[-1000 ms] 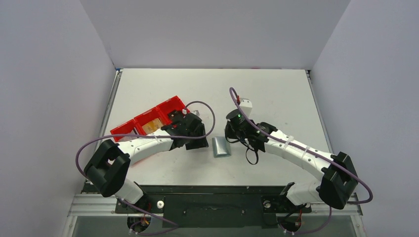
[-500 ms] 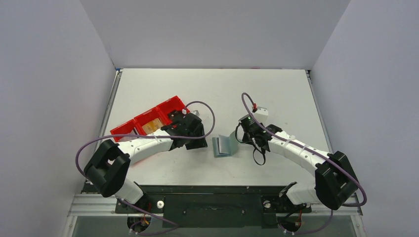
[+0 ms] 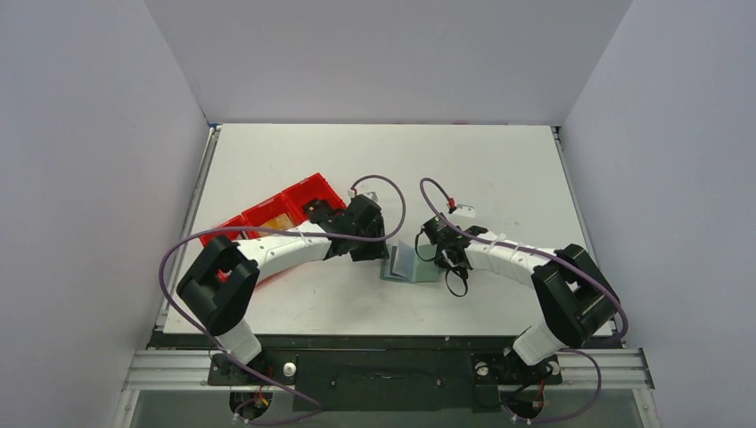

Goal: Take the credit cards out of the card holder
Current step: Open the card holder at the center of the board.

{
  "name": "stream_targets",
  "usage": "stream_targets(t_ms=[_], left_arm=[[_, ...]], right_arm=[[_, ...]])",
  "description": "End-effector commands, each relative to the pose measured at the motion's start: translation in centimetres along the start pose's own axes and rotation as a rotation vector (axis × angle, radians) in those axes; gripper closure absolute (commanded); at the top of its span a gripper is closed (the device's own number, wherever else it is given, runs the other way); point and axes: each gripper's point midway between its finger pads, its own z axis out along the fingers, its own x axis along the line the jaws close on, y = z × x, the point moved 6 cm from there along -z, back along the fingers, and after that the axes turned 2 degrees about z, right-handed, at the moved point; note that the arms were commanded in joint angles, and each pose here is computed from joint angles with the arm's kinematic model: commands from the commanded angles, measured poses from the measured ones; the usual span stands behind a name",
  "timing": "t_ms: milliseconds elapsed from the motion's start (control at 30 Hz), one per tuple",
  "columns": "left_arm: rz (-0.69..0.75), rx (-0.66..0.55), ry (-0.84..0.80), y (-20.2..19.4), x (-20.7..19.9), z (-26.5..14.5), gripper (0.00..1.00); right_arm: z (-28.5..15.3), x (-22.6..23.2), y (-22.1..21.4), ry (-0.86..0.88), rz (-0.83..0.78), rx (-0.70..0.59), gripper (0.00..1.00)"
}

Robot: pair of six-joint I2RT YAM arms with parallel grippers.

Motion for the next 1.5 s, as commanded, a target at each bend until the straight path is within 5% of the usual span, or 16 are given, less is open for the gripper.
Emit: stream_targets(t_ms=[0, 533, 767, 933, 1200, 1467], left_arm=[[0.024, -0.044, -0.049, 1.7, -1.9, 0.4, 0.60], [0.091, -0.015, -0.095, 1.9, -5.0, 2.4, 0.75], [0.114, 0.015, -0.159, 1.0, -7.4, 2.8, 0.76], [0.119, 0.043, -0.216, 0.3, -9.4, 3.8, 0.76], [0.069, 0.072, -0.274, -0.7, -11.0, 6.7, 0.77], [-0.065, 0.045, -0.140, -1.5, -9.0, 8.7, 0.81]], right_arm=[[1.0, 0.4, 0.5, -0.001, 0.030, -0.033, 1.00], [-0.1, 0.7, 2.0, 0.053, 0.055, -0.069, 1.00], [-3.2, 0.1, 4.1, 0.118, 0.116, -0.138, 0.66], [-5.8, -1.7, 5.4, 0.115, 0.160, -0.202, 0.57], [-7.1, -3.4, 5.1, 0.134, 0.204, -0.221, 0.56], [-5.9, -1.7, 4.0, 0.238, 0.171, -0.154, 0.58]])
